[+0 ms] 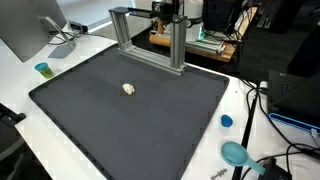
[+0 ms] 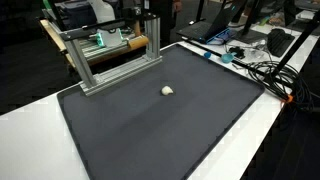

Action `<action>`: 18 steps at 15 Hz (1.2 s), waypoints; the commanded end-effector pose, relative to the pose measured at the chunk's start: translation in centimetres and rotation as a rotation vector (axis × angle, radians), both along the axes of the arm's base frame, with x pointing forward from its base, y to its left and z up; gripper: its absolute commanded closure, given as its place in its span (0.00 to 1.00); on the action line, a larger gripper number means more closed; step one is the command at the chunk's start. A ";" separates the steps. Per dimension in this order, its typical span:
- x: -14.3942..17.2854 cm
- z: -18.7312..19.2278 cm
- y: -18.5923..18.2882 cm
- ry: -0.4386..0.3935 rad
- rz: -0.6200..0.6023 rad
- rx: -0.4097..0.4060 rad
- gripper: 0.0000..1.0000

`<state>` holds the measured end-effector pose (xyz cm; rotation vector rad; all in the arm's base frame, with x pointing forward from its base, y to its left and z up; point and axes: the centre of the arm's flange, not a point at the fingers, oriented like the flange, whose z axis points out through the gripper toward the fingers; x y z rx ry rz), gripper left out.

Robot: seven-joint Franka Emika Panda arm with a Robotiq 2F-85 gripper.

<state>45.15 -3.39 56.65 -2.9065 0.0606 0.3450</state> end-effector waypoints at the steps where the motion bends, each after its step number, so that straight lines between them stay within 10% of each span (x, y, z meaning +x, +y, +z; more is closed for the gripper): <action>1: 0.0 0.0 0.0 0.000 0.000 0.000 0.00; 10: -4.6 -0.6 -2.1 -0.259 -0.222 -0.103 0.00; 18: -7.3 0.2 0.8 -0.281 -0.131 -0.138 0.00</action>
